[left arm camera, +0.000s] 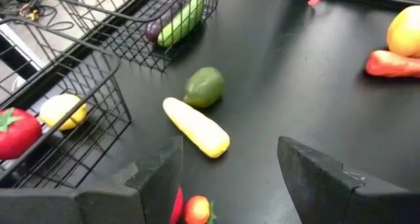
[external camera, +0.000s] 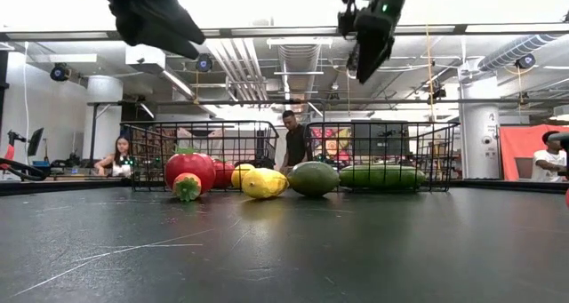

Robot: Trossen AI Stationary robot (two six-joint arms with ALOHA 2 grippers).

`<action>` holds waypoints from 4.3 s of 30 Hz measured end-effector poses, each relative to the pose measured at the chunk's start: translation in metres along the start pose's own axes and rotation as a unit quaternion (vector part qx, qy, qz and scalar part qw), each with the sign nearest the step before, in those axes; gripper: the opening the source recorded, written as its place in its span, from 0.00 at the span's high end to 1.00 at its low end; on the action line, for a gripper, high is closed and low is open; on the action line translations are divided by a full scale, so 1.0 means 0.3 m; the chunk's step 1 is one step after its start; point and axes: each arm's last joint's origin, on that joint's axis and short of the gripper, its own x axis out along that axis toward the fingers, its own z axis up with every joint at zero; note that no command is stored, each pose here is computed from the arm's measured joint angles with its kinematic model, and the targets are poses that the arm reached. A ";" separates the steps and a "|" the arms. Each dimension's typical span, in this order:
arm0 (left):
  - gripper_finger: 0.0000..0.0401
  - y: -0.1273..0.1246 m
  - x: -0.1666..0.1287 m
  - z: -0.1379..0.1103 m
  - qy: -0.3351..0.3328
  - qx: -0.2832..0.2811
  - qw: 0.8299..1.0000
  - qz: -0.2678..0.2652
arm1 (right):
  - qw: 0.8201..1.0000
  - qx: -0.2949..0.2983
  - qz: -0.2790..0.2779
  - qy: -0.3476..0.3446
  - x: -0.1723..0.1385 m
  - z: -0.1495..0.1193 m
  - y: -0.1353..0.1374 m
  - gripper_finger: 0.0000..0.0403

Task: Sort produce into baskets
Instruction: Put the persimmon into the left wire basket

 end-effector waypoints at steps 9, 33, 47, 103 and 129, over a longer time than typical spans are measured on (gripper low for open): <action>0.42 -0.080 0.034 0.036 0.037 0.039 0.998 0.013 | 0.997 -0.024 0.038 -0.065 -0.129 -0.033 0.189 0.43; 0.42 -0.157 0.211 -0.108 0.139 -0.157 0.964 0.164 | 0.989 -0.043 0.122 -0.068 -0.190 -0.075 0.502 0.43; 0.42 -0.155 0.263 -0.198 0.176 -0.190 0.944 0.205 | 0.991 -0.015 0.114 -0.072 -0.193 -0.074 0.508 0.43; 0.64 -0.145 0.426 -0.305 0.177 -0.143 0.937 0.264 | 0.989 -0.018 0.116 -0.084 -0.185 -0.060 0.514 0.42; 0.77 -0.168 0.112 -0.113 0.185 -0.030 0.980 0.064 | 0.989 -0.024 0.115 -0.086 -0.184 -0.061 0.516 0.42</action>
